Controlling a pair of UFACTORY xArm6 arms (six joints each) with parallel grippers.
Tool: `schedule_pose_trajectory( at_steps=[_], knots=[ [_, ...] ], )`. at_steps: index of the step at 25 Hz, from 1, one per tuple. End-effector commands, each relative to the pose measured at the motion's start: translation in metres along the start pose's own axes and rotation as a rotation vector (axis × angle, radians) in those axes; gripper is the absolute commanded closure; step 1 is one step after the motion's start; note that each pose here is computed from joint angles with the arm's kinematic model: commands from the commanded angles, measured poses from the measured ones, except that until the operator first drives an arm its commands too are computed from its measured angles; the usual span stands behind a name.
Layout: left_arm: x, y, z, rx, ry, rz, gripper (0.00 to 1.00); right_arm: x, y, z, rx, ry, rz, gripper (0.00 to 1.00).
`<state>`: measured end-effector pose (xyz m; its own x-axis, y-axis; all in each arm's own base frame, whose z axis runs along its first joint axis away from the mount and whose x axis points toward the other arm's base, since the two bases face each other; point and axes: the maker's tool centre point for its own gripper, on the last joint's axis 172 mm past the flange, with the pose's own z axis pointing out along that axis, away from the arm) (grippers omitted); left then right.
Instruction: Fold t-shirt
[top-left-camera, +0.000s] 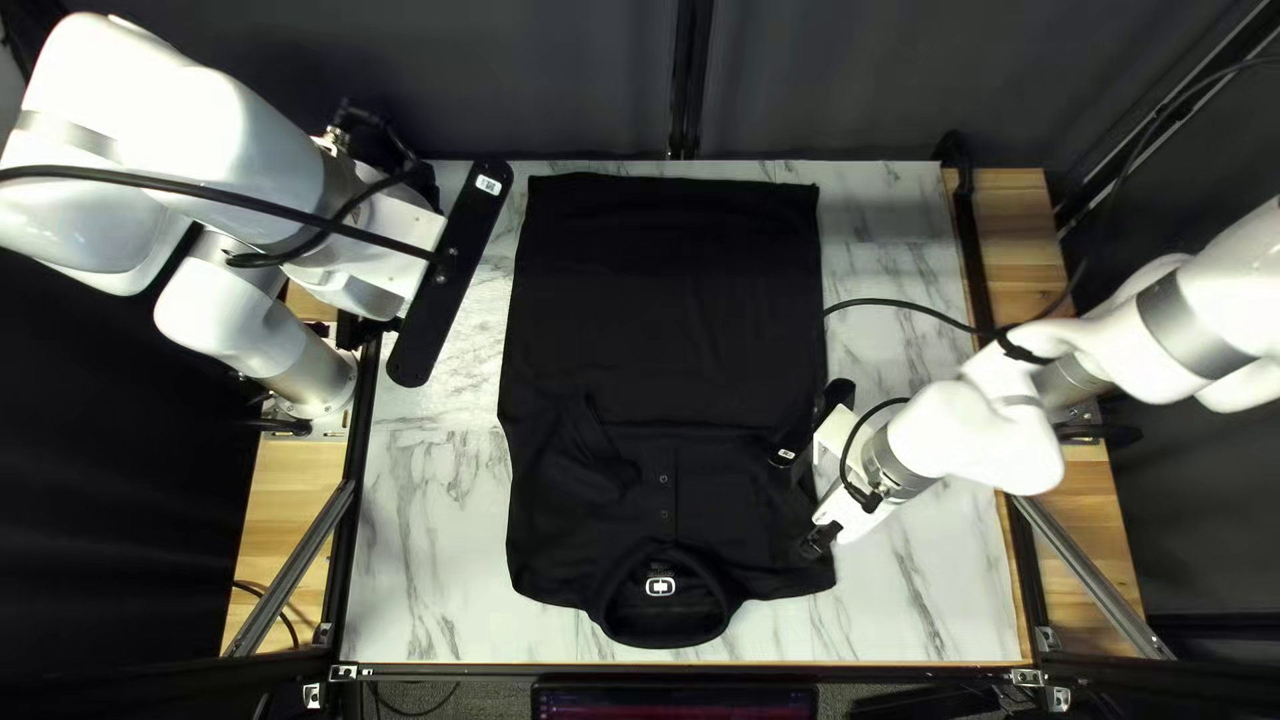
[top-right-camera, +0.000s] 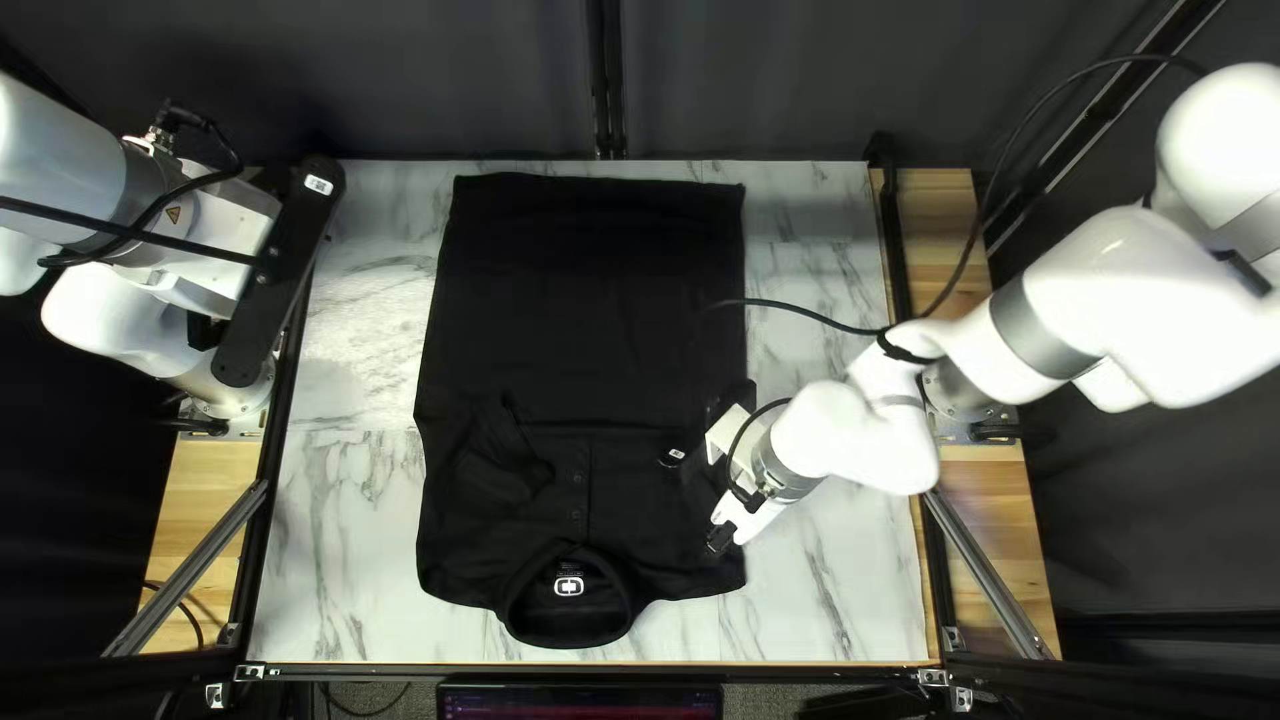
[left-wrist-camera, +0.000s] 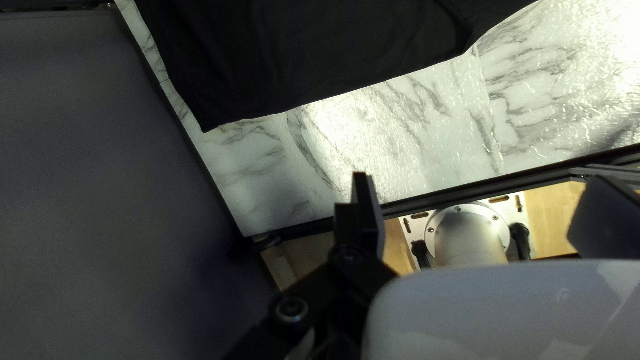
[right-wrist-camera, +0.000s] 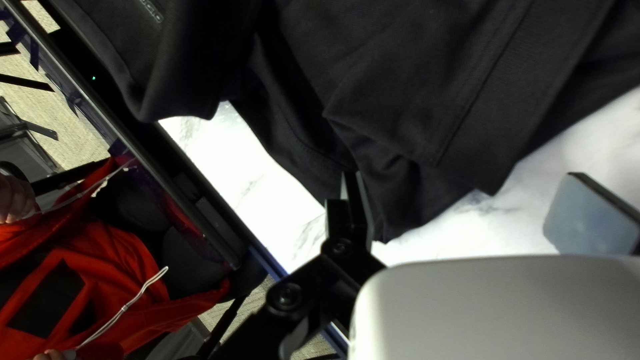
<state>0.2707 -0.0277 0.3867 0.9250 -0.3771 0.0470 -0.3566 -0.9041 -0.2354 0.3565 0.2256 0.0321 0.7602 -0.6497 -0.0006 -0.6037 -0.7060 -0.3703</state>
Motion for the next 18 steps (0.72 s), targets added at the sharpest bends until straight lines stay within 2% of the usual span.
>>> schedule_pose_trajectory(
  at_steps=[1, 8, 18],
  knots=[
    [0.000, 0.000, 0.000, 0.000, 0.000, 0.000, 0.00, 0.002, -0.006, 0.004, 0.014, -0.001, -0.005, 1.00],
    [0.000, 0.000, 0.000, 0.000, 0.000, 0.000, 0.00, 0.020, -0.022, -0.019, -0.006, 0.032, -0.031, 1.00],
    [0.000, 0.000, 0.000, 0.000, 0.000, 0.000, 0.00, 0.054, -0.047, -0.043, -0.051, 0.056, -0.086, 1.00]
  ],
)
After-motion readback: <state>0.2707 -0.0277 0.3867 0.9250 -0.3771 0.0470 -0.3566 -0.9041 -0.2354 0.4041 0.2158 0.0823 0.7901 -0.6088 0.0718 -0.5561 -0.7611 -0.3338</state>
